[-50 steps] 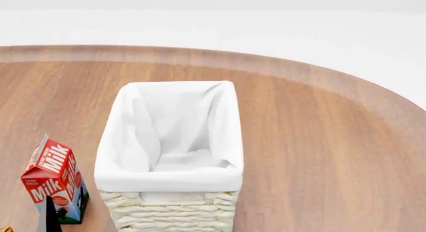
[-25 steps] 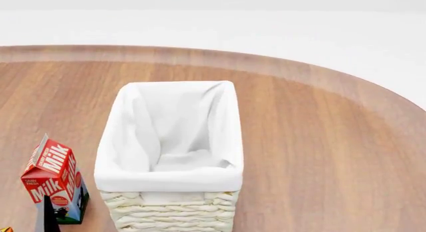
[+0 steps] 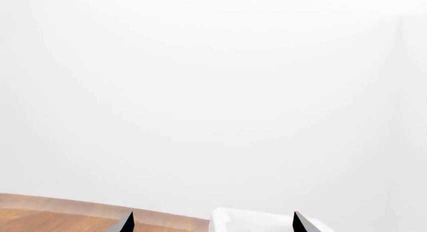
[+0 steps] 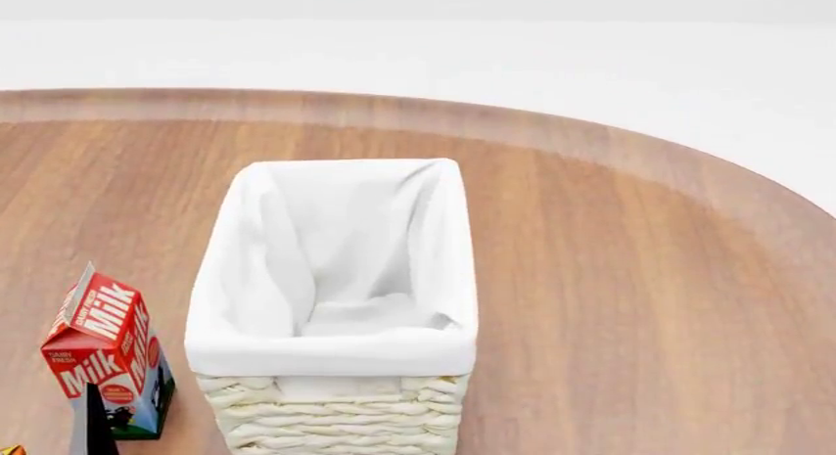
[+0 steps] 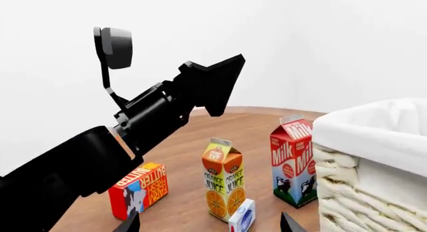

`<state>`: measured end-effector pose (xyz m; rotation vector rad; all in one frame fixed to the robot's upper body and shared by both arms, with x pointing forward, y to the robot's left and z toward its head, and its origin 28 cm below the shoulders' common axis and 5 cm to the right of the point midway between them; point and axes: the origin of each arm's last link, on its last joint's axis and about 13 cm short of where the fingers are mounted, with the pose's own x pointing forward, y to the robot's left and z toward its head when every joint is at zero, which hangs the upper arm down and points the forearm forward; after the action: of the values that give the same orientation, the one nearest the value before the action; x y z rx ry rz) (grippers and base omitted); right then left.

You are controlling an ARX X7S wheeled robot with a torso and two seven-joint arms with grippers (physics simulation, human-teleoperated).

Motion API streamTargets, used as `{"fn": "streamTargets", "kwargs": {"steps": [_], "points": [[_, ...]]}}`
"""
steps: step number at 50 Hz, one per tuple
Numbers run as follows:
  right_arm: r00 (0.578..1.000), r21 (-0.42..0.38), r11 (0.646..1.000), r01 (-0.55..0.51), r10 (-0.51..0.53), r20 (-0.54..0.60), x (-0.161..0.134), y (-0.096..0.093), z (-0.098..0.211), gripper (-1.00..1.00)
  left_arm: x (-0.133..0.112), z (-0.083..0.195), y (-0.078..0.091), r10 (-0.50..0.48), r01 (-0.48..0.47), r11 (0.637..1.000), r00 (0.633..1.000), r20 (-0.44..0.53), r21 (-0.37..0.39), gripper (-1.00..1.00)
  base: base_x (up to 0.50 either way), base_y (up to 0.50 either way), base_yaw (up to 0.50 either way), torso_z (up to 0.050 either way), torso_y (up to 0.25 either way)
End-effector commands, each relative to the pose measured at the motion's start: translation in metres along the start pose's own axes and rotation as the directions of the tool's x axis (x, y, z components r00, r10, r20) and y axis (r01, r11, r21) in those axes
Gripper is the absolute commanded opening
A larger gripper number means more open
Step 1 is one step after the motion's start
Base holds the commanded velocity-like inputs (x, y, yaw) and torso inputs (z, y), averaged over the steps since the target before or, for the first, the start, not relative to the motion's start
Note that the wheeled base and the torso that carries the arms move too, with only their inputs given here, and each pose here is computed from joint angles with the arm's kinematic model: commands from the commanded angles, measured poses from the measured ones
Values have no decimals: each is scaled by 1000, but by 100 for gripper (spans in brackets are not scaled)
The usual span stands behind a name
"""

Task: Pick up the alphabet soup, and put it in the basket.

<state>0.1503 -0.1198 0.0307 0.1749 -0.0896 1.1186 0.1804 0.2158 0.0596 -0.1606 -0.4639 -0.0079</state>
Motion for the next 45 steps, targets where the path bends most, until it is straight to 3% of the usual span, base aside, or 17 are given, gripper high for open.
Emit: {"fn": "streamTargets", "kwargs": {"steps": [1,45], "points": [[997,29,997,-72,72,-12,-1,4,-2,100,0,0,0,-2,2,1000,1000,0,1,100,0,0,0,0,0],[979,-16,994,-110,106,-173,-3,9,-22,100,0,0,0,-2,2,1000,1000,2,1,100,0,0,0,0,0]]}}
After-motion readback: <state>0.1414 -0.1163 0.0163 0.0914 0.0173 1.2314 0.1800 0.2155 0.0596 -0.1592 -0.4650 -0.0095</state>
